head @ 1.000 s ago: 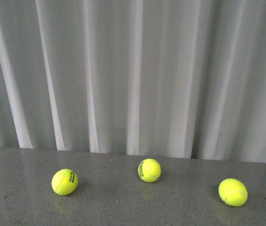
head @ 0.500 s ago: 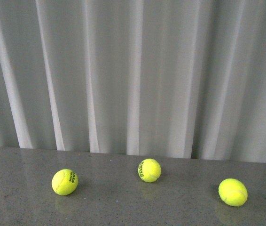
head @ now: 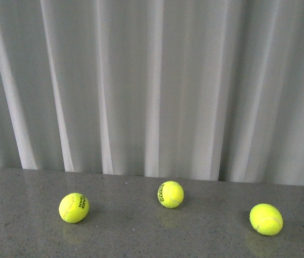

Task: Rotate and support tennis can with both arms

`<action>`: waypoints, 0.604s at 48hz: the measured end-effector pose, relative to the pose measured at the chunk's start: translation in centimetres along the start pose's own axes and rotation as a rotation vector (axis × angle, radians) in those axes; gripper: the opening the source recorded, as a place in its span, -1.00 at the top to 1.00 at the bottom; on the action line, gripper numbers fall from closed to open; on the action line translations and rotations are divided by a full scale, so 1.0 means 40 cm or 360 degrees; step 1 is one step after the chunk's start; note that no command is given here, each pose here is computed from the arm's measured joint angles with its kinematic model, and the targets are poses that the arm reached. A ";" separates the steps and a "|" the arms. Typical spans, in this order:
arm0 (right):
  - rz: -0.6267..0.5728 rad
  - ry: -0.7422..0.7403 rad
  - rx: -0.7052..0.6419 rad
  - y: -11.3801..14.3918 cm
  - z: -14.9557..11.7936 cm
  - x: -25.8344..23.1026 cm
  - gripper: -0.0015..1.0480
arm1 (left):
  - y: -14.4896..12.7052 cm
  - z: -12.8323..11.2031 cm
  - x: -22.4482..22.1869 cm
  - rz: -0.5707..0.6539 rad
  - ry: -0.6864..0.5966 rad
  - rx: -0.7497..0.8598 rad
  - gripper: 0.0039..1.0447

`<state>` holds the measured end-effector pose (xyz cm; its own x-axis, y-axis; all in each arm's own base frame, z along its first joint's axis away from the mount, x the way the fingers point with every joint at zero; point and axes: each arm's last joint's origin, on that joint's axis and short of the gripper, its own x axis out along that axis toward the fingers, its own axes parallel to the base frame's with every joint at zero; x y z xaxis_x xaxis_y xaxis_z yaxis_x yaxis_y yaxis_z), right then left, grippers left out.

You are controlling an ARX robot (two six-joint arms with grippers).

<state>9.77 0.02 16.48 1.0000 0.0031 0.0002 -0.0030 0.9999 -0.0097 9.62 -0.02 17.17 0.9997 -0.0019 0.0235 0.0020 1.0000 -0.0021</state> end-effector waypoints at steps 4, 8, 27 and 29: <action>0.0000 0.0000 -0.0001 0.000 0.000 0.000 -0.87 | 0.000 0.000 0.000 0.0000 0.0000 0.0000 -0.88; 0.0000 0.0000 0.0000 0.000 0.000 0.000 -0.87 | 0.000 0.000 0.000 0.0000 0.0000 0.0000 -0.88; 0.0000 -0.0002 -0.0001 0.000 0.000 0.000 -0.87 | -0.007 0.019 0.334 -0.0539 0.0810 -0.0536 -0.88; 0.0000 -0.0002 -0.0001 0.000 0.000 0.000 -0.87 | -0.009 -0.006 0.370 -0.0578 0.0886 -0.0568 -0.88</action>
<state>9.76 0.02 16.49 1.0000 0.0031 0.0017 -0.0030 0.9999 -0.0101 24.42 -0.42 17.27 0.7986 -0.4270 -0.4242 0.2466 0.8750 -0.4166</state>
